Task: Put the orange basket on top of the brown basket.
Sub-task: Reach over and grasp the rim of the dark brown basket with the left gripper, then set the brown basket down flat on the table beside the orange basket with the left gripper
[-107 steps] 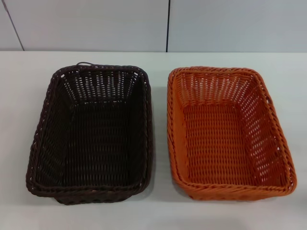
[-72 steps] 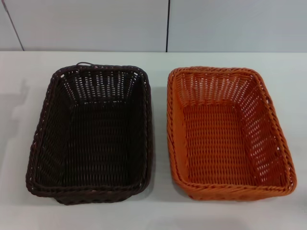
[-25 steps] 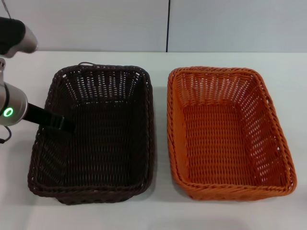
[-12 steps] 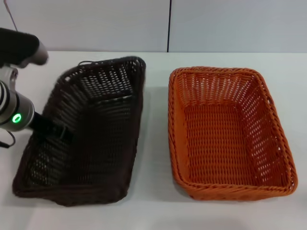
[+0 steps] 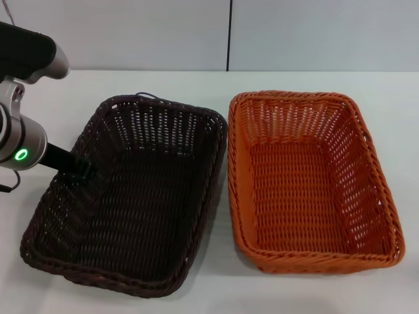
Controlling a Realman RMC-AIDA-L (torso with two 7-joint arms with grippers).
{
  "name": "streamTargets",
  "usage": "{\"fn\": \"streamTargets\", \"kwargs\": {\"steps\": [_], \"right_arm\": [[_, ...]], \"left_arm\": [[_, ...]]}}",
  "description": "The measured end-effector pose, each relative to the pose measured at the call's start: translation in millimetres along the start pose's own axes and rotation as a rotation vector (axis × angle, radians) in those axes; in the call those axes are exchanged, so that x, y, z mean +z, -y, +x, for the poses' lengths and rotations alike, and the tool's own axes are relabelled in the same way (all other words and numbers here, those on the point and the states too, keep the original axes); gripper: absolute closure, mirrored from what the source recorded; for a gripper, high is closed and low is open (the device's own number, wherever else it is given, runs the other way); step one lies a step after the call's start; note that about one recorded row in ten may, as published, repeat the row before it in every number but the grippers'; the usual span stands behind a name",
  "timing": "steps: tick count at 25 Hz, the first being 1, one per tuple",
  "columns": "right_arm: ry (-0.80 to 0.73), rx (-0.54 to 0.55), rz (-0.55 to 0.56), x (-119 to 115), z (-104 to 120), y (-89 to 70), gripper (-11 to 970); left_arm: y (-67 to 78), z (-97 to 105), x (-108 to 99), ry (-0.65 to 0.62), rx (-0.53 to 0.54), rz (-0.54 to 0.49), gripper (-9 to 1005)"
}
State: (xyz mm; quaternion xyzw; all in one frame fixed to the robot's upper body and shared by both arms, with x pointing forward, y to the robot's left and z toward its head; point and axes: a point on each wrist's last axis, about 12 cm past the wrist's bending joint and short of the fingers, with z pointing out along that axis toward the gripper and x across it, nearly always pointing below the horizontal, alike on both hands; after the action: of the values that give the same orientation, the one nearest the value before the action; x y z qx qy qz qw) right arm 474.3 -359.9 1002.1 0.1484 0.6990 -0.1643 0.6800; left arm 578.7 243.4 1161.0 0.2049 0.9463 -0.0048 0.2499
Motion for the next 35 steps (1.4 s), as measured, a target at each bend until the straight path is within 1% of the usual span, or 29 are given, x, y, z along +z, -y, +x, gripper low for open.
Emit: {"fn": "streamTargets", "kwargs": {"steps": [2, 3, 5, 6, 9, 10, 11, 12, 13, 16, 17, 18, 19, 24, 26, 27, 28, 29, 30, 31, 32, 33, 35], "right_arm": [[0.002, 0.0, -0.001, 0.7, -0.4, -0.4, 212], [0.003, 0.0, -0.002, 1.2, -0.9, -0.8, 212], [0.004, 0.0, -0.003, 1.5, -1.1, -1.0, 212], [0.007, 0.001, -0.004, 1.9, -1.6, -1.5, 212], [0.008, 0.002, -0.004, 2.1, -1.9, -1.8, 212], [0.01, 0.004, -0.004, 2.3, -2.2, -2.0, 212], [0.01, 0.004, -0.004, 2.3, -2.2, -2.0, 212], [0.011, 0.005, -0.003, 2.4, -2.4, -2.0, 212], [0.011, 0.005, -0.003, 2.4, -2.4, -2.0, 212], [0.011, 0.005, -0.003, 2.4, -2.5, -2.1, 212], [0.012, 0.005, -0.003, 2.5, -2.6, -2.1, 212], [0.012, 0.005, -0.003, 2.5, -2.6, -2.1, 212], [0.013, 0.007, -0.001, 2.5, -2.8, -1.9, 212], [0.014, 0.013, 0.006, 2.0, -3.0, -0.8, 212], [0.015, 0.016, 0.007, 1.9, -3.3, -1.0, 212], [0.017, 0.019, 0.007, 1.7, -3.6, -1.5, 212], [0.017, 0.019, 0.007, 1.7, -3.6, -1.5, 212], [0.017, 0.021, 0.008, 1.5, -3.6, -1.7, 212], [0.018, 0.021, 0.008, 1.4, -3.7, -1.8, 212], [0.018, 0.022, 0.008, 1.4, -3.8, -1.9, 212], [0.02, 0.025, 0.007, 1.6, -4.2, -2.6, 212], [0.02, 0.025, 0.007, 1.6, -4.2, -2.6, 212], [0.022, 0.03, 0.005, 1.9, -4.9, -3.9, 212]], "left_arm": [[0.9, -0.2, 0.1, 0.0, 0.011, 0.001, 566], [4.8, -2.9, -0.7, 0.004, 0.051, -0.001, 607], [5.1, -3.6, -1.2, 0.006, 0.062, -0.001, 689], [5.3, -5.2, -2.0, 0.009, 0.097, -0.006, 697], [5.3, -5.9, -2.3, 0.009, 0.111, -0.01, 721], [4.4, -8.9, -4.1, 0.005, 0.159, -0.031, 729], [4.4, -8.9, -4.1, 0.005, 0.159, -0.031, 737], [2.6, -11.7, -6.4, 0.003, 0.201, -0.05, 745], [2.6, -11.7, -6.4, 0.003, 0.201, -0.05, 745], [-1.7, -16.4, -11.5, 0.008, 0.28, -0.066, 747], [-5.7, -20.0, -16.4, 0.016, 0.346, -0.076, 747], [-5.7, -20.0, -16.4, 0.016, 0.346, -0.076, 748], [-7.2, -22.1, -19.2, 0.021, 0.383, -0.079, 748], [-11.2, -31.6, -34.5, 0.054, 0.503, -0.101, 751], [-13.1, -36.4, -44.7, 0.078, 0.554, -0.119, 752], [-14.2, -39.3, -52.6, 0.094, 0.599, -0.133, 752], [-14.2, -39.3, -52.6, 0.094, 0.599, -0.133, 753], [-15.1, -42.5, -61.6, 0.114, 0.662, -0.154, 753], [-15.1, -42.5, -61.6, 0.114, 0.662, -0.154, 754], [-15.5, -43.5, -64.4, 0.12, 0.689, -0.162, 754], [-16.1, -45.9, -69.9, 0.131, 0.748, -0.176, 762], [-16.1, -45.9, -69.9, 0.131, 0.748, -0.176, 770], [-16.2, -48.2, -73.6, 0.139, 0.802, -0.182, 787]]}}
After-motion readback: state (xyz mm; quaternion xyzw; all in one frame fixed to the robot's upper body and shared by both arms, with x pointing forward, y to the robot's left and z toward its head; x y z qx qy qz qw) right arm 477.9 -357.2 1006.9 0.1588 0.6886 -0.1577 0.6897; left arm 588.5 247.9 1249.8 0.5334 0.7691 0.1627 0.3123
